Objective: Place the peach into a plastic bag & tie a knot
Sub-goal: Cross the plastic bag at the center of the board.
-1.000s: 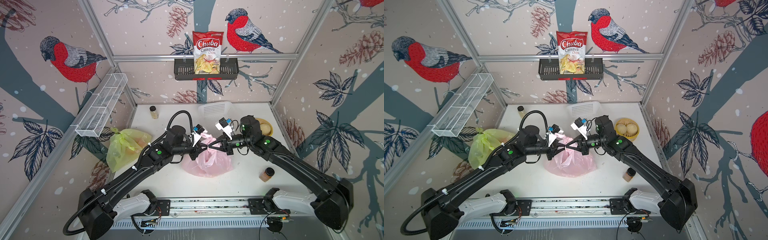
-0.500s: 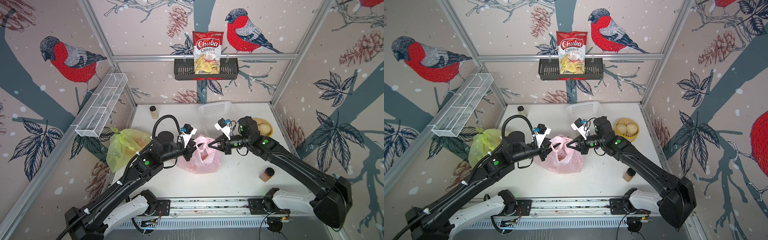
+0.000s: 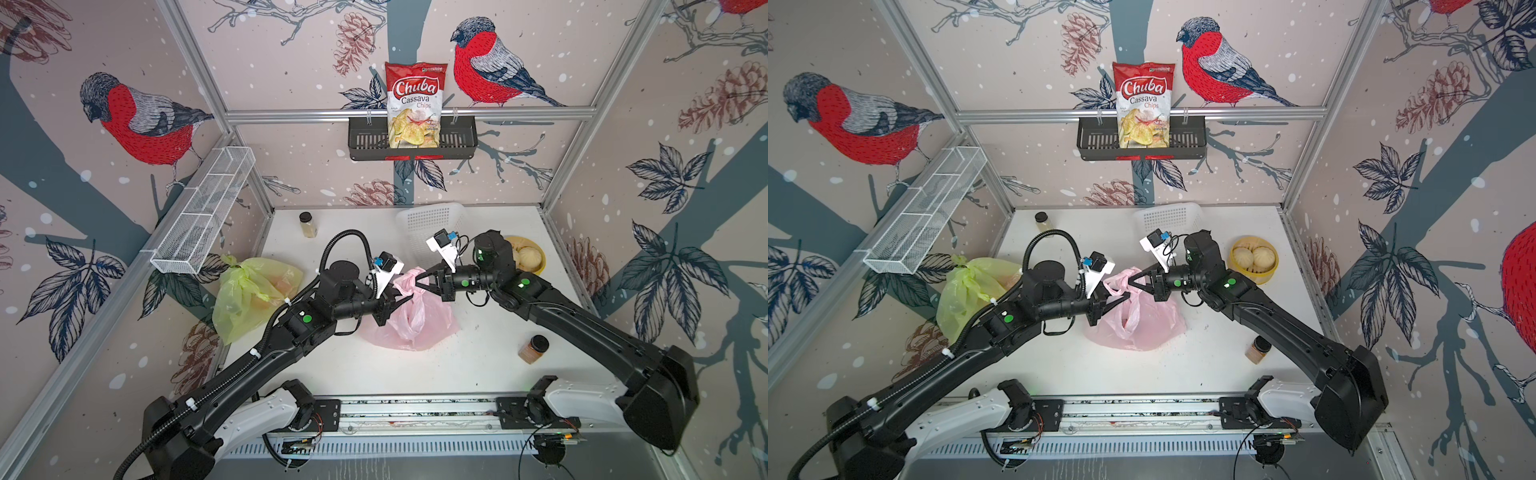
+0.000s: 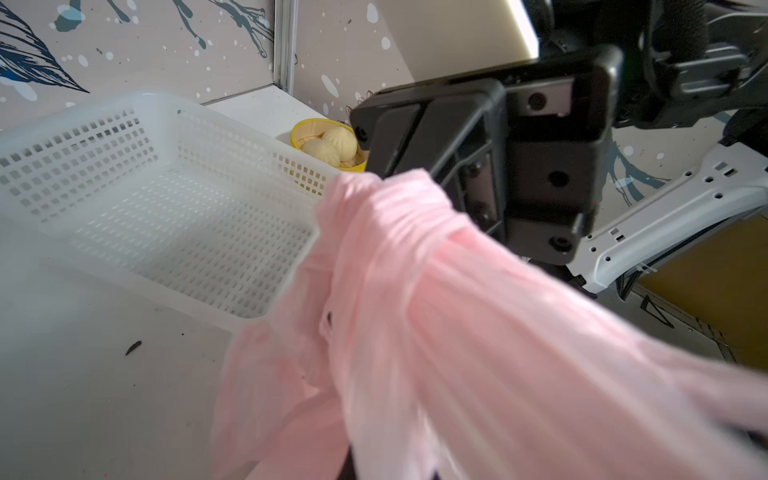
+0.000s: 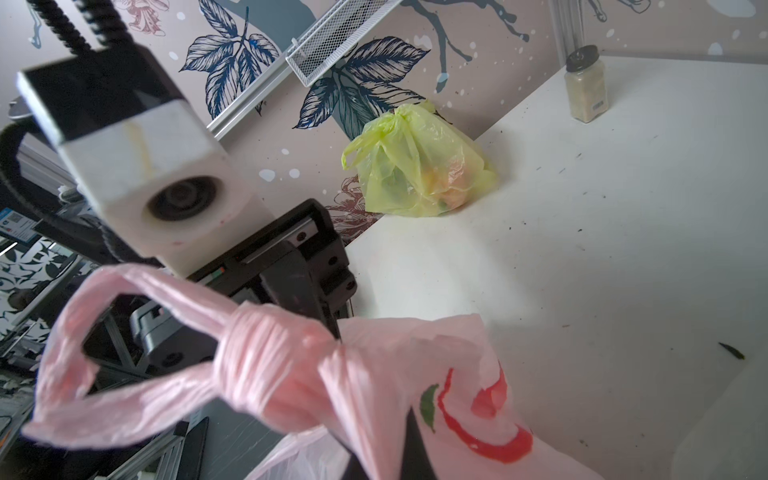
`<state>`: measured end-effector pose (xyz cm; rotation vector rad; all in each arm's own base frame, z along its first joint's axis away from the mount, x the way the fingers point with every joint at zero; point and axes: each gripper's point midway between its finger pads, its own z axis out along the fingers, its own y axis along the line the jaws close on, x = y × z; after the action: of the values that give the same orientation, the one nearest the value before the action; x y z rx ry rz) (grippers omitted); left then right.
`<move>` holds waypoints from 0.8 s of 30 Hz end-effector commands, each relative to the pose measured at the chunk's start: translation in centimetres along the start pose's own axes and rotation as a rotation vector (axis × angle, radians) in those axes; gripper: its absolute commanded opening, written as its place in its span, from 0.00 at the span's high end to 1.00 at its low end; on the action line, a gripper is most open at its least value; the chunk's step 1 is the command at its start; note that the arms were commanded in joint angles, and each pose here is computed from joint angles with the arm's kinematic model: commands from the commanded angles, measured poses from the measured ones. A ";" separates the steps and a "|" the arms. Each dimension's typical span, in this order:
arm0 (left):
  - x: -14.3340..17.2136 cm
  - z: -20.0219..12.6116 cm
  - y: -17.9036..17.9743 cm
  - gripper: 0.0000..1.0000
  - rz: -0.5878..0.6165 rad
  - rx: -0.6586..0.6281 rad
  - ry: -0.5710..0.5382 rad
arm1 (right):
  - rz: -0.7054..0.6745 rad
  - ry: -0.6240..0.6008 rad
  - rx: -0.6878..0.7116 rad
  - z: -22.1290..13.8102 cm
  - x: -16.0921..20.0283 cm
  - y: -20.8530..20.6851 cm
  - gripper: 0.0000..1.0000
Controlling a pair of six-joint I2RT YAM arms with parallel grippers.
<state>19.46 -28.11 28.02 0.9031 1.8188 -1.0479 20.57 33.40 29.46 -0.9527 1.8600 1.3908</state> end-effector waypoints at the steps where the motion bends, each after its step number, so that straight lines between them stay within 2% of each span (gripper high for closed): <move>1: -1.9 -0.4 -1.4 1.00 0.035 0.063 -0.074 | 0.003 -0.076 0.045 0.3 -2.3 -0.9 1.00; 4: -2.1 -0.5 -1.8 1.00 0.034 0.083 -0.087 | 0.009 -0.097 0.032 0.5 -2.8 -0.9 1.00; 9: -1.6 0.4 -1.4 1.00 0.012 0.090 -0.080 | 0.027 -0.135 -0.112 1.2 -3.4 1.2 1.00; 18: -2.7 0.4 -1.7 1.00 -0.001 0.103 -0.179 | 0.047 -0.201 -0.310 2.1 -4.1 4.9 1.00; 19: -2.8 0.3 -1.7 0.98 -0.005 0.099 -0.194 | 0.053 -0.215 -0.335 2.1 -4.3 5.3 1.00; 24: -2.2 0.3 -1.2 0.67 -0.022 0.054 -0.228 | 0.085 -0.268 -0.422 1.6 -5.2 6.2 1.00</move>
<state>18.61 -29.42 28.87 0.8390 1.6802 -1.1791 19.43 37.57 33.19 -0.8228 1.6187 1.8132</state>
